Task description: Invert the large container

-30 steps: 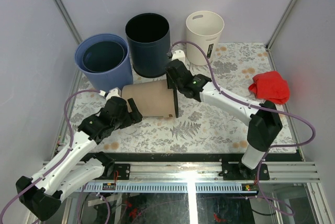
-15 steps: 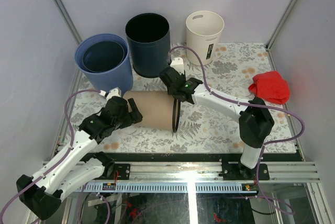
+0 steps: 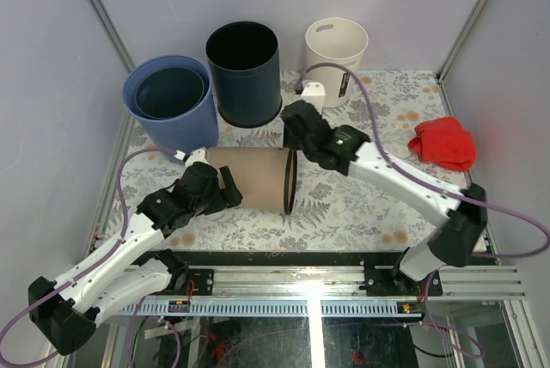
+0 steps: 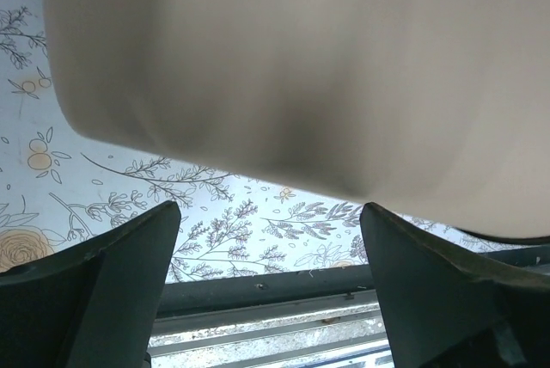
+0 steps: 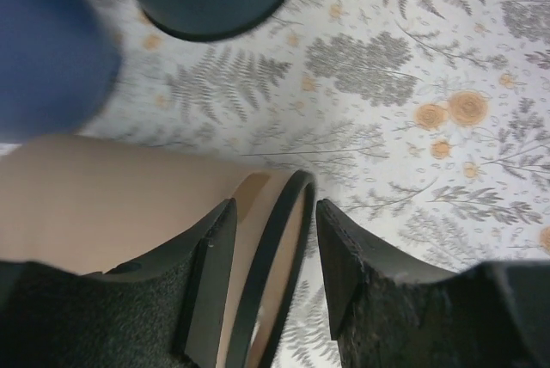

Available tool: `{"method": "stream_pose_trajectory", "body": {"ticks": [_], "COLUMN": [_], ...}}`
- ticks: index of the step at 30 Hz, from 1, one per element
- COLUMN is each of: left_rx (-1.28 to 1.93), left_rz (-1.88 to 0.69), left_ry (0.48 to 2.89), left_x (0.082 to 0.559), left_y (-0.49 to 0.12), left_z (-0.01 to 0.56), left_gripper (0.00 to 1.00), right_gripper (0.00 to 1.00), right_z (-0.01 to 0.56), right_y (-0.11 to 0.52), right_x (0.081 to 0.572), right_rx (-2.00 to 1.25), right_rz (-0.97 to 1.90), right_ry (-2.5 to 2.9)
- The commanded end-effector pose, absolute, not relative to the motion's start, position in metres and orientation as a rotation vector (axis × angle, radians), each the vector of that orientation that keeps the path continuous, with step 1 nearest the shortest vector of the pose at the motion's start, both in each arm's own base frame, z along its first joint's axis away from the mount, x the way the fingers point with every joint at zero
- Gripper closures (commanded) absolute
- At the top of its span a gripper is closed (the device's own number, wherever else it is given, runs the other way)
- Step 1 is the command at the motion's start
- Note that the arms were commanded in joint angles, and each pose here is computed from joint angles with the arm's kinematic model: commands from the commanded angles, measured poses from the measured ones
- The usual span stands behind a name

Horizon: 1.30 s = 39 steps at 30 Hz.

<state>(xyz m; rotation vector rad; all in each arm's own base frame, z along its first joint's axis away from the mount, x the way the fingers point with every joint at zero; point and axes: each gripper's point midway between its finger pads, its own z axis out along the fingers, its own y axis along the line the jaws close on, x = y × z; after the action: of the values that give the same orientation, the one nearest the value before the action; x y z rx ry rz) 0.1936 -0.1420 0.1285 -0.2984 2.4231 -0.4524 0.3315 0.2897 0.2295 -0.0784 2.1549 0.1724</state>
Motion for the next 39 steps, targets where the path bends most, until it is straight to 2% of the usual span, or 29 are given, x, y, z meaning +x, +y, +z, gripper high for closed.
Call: {"method": "stream_pose_trajectory", "body": {"ticks": [1,9,14,23,32,39], "left_rx": [-0.308,-0.302,-0.310,-0.299,-0.290,-0.291], "left_rz": [-0.497,-0.482,-0.482,-0.487,-0.467,-0.471], "left_ry": [2.389,2.385,2.379,2.381,2.382,2.383], "left_x": [0.200,0.202,0.204,0.204,0.203,0.202], "left_y": [-0.152,-0.152,-0.152,-0.154,-0.151,-0.151], "left_z": [0.130,0.131,0.132,0.135,0.139,0.139], "left_gripper": [0.15,0.14,0.14,0.14,0.14,0.14], "right_gripper": [0.51,0.52,0.51,0.50,0.50,0.49], "right_z": [0.267,0.228,0.199,0.162,0.154,0.147], "right_y": [0.296,0.306,0.297,0.289,0.292,0.257], "right_x": [0.290,0.225,0.209,0.223,0.239,0.262], "right_rx": [-0.030,-0.133,-0.129,-0.105,-0.102,0.022], "right_rz": [0.418,0.522,0.470,0.322,0.252,0.146], "right_ry": [2.136,2.274,2.332,2.327,2.280,2.248]}}
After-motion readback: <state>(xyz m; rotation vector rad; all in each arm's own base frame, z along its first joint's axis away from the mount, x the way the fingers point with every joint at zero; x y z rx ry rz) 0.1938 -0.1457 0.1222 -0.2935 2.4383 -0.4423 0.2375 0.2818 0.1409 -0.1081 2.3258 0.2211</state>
